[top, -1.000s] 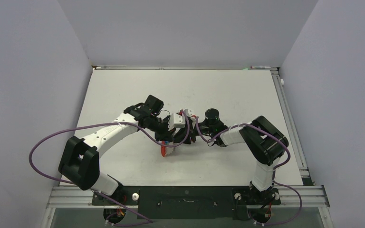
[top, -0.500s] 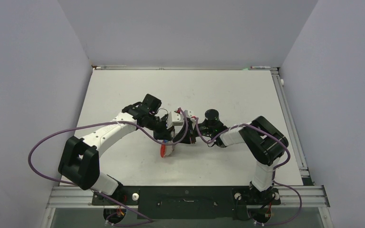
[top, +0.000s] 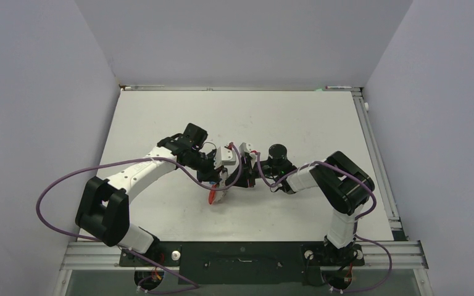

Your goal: Remove the keys from the keyring

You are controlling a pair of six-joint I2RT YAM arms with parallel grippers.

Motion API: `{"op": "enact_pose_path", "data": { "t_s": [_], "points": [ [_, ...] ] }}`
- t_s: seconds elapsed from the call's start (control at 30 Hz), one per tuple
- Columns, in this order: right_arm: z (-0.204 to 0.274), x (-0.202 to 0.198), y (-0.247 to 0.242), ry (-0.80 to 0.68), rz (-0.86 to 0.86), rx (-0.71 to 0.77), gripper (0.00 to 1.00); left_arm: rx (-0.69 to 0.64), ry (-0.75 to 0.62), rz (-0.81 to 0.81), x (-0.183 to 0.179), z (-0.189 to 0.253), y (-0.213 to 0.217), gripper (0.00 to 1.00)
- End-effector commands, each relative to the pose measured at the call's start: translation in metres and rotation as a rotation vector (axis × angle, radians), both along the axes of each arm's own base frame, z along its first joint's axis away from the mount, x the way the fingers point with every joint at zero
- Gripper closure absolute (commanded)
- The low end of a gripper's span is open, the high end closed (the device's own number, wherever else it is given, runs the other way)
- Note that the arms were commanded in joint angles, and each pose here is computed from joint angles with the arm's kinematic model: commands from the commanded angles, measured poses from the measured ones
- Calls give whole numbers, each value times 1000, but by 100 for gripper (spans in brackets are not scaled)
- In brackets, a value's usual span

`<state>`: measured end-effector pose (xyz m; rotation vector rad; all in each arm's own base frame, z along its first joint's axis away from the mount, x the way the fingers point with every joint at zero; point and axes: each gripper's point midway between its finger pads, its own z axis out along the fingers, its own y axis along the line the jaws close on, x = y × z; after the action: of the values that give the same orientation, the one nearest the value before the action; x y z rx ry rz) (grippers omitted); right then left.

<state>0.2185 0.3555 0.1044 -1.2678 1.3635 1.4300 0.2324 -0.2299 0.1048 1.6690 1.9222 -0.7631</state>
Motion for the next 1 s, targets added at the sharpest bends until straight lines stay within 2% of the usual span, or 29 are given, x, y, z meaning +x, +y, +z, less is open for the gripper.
{"op": "enact_pose_path", "data": {
  "t_s": [0.0,0.4,0.6,0.8,0.97],
  "points": [
    [24,-1,2,-72,24,83,95,-16,-61,-24,9,3,-1,100],
    [29,1,0,-51,14,111,95,-5,-42,-31,0,-10,-3,100],
    [29,-4,-2,-59,33,118,95,-20,-38,21,10,-8,-6,100],
    [19,-10,-5,-74,56,94,95,-46,-21,75,28,4,-8,100],
    [1,-10,-4,-116,66,19,95,-69,-34,61,30,16,-12,100]
  ]
}}
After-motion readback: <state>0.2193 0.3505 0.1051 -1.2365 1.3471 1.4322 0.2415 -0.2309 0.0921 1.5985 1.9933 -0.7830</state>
